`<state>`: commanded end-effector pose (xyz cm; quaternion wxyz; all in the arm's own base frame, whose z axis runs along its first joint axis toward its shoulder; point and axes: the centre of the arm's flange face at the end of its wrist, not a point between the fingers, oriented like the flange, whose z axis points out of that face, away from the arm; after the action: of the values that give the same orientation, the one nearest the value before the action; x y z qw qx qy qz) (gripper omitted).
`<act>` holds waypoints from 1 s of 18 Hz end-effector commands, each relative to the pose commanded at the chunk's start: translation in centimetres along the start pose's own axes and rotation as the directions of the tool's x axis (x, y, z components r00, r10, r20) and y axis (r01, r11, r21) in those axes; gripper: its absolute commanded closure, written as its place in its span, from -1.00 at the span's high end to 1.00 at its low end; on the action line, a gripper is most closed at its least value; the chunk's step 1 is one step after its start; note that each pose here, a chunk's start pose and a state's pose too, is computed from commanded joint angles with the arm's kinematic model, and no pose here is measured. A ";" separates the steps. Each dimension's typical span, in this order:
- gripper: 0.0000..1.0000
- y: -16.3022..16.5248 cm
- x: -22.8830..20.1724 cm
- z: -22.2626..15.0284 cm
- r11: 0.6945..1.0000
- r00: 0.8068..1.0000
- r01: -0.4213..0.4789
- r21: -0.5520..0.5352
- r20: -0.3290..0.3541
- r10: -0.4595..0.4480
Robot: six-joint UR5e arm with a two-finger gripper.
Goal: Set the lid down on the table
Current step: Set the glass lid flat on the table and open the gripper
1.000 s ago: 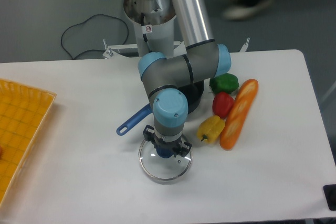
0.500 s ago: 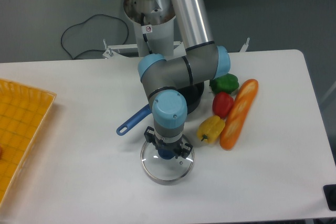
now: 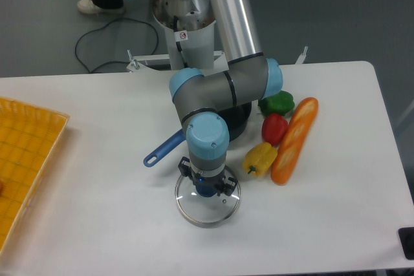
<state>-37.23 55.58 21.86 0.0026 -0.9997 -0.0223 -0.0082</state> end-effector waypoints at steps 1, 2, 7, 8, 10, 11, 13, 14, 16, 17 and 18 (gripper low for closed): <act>-0.25 0.0 0.0 0.0 1.000 1.000 0.000 0.001 0.001 0.000; -0.25 0.0 0.0 0.0 1.000 1.000 0.000 0.002 0.000 0.000; -0.25 -0.1 0.0 0.1 1.000 1.000 0.000 0.004 -0.005 0.000; -0.25 -0.1 0.0 0.1 1.000 1.000 0.000 0.005 -0.006 0.000; -0.25 -0.1 0.1 0.0 1.000 1.000 0.000 0.007 -0.006 0.000; -0.25 -0.1 0.0 0.0 1.000 1.000 0.000 0.008 -0.005 0.000; -0.25 -0.1 0.0 0.0 1.000 1.000 0.000 0.008 -0.005 0.000; -0.25 -0.2 -0.1 -0.1 1.000 1.000 0.001 0.013 -0.001 -0.001; -0.25 -0.2 -0.1 0.1 1.000 1.000 0.001 0.012 -0.002 -0.001; -0.24 -0.2 -0.1 0.2 1.000 1.000 0.000 0.011 -0.003 0.000; -0.24 -0.2 -0.1 0.2 1.000 1.000 0.000 0.011 -0.003 0.000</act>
<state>-37.32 55.80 21.68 0.0080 -0.9997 -0.0222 -0.0093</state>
